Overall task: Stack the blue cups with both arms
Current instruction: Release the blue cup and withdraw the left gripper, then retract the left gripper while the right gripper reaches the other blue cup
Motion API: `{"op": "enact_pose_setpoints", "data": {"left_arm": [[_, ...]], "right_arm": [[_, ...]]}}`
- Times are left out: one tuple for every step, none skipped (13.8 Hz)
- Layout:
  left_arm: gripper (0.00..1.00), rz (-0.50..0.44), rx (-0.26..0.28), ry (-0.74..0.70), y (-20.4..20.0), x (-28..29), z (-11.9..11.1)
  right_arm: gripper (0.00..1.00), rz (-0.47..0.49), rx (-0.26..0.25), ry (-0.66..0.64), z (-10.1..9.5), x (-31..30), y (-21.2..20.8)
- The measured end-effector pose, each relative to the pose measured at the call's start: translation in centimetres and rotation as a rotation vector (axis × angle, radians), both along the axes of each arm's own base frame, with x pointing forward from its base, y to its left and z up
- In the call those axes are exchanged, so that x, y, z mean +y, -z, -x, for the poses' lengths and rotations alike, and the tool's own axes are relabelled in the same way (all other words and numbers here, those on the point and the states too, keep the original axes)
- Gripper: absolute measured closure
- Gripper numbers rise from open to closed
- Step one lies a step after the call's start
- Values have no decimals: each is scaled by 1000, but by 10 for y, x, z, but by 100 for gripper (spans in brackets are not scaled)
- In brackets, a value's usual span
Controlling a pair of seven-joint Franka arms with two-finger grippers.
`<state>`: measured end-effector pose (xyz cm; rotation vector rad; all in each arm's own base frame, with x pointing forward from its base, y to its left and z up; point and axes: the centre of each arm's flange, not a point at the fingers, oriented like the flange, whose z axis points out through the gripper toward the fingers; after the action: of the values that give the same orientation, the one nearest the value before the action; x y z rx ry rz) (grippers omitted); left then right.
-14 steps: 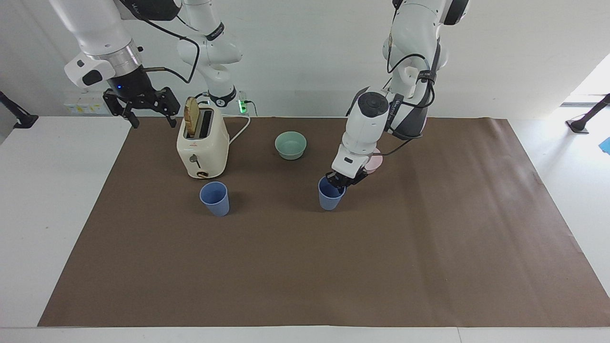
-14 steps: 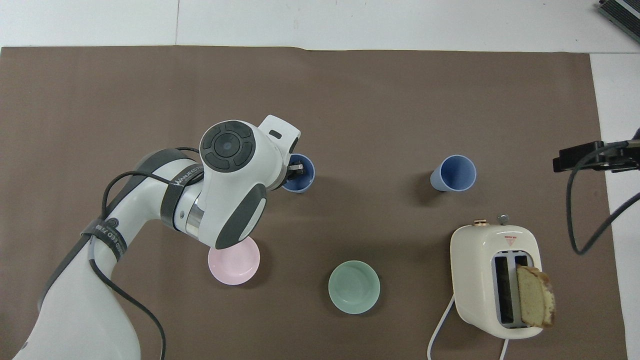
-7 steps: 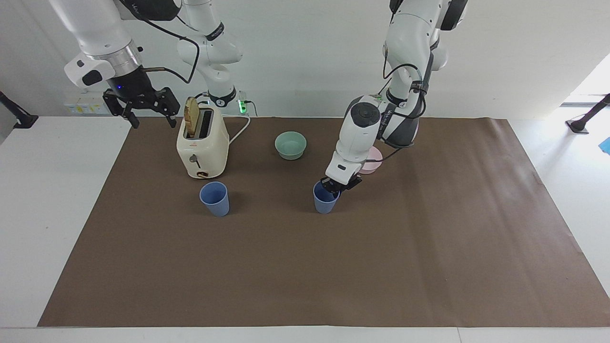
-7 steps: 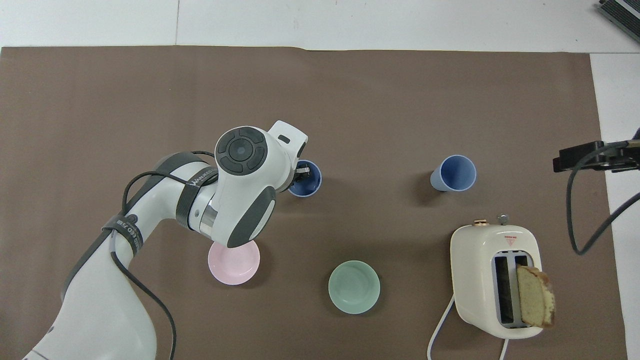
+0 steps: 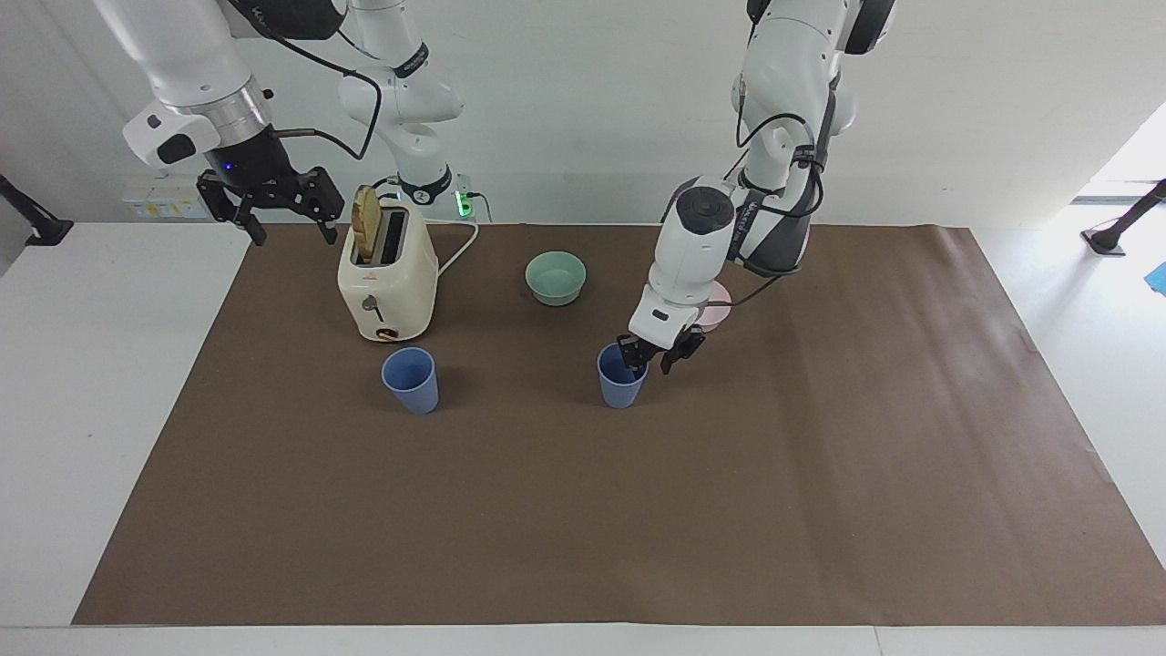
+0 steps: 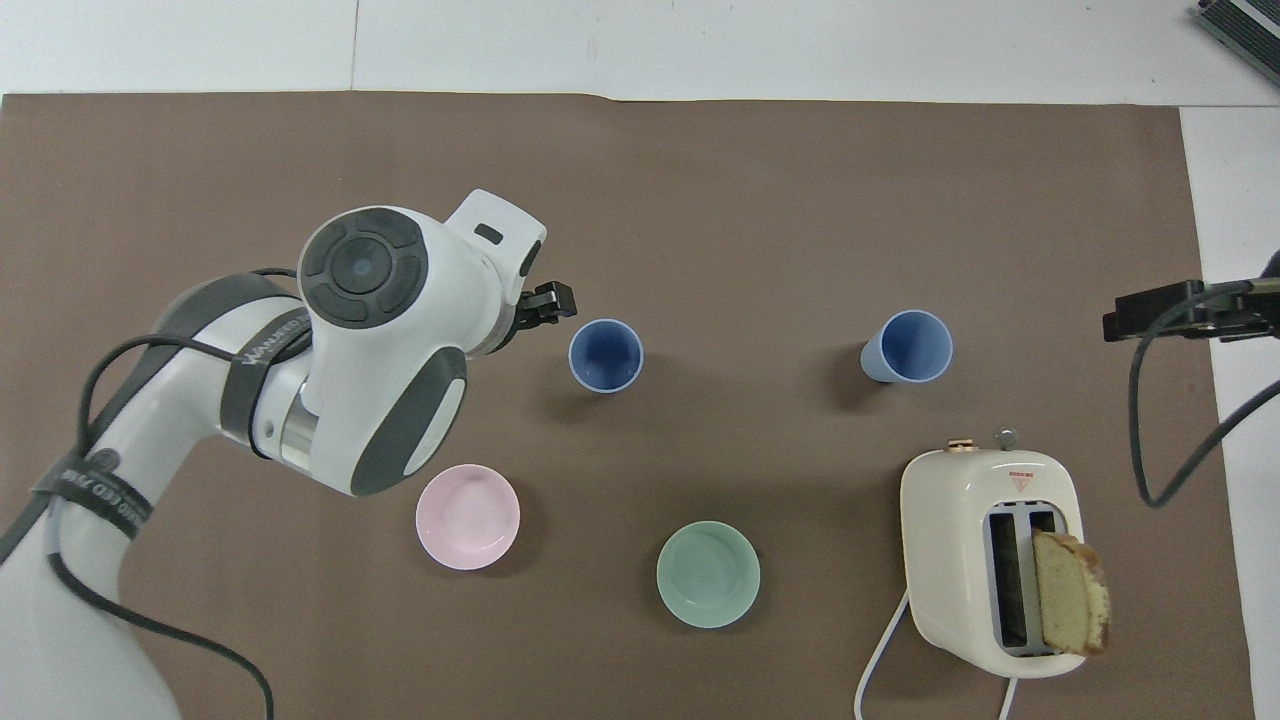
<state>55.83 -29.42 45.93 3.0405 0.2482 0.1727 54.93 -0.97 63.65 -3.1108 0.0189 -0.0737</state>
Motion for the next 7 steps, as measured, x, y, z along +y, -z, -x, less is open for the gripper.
{"op": "enact_pose_setpoints", "data": {"left_arm": [[0,-13,1,25,-12,22,-4],[0,-30,9,53,-23,47,-8],[0,-45,21,78,-31,73,-11],[0,-57,31,108,-37,97,-15],[0,-67,38,139,-42,119,-17],[0,-75,45,168,-46,142,-20],[0,-83,52,200,-50,164,-22]], "right_arm": [[0,2,-15,-21,-4,1,8],[0,4,-27,-52,-8,2,20],[0,6,-33,-75,-13,3,36],[0,7,-32,-85,-19,4,52],[0,7,-26,-89,-24,6,69],[0,8,-18,-90,-28,8,87],[0,8,-12,-90,-34,8,106]]}}
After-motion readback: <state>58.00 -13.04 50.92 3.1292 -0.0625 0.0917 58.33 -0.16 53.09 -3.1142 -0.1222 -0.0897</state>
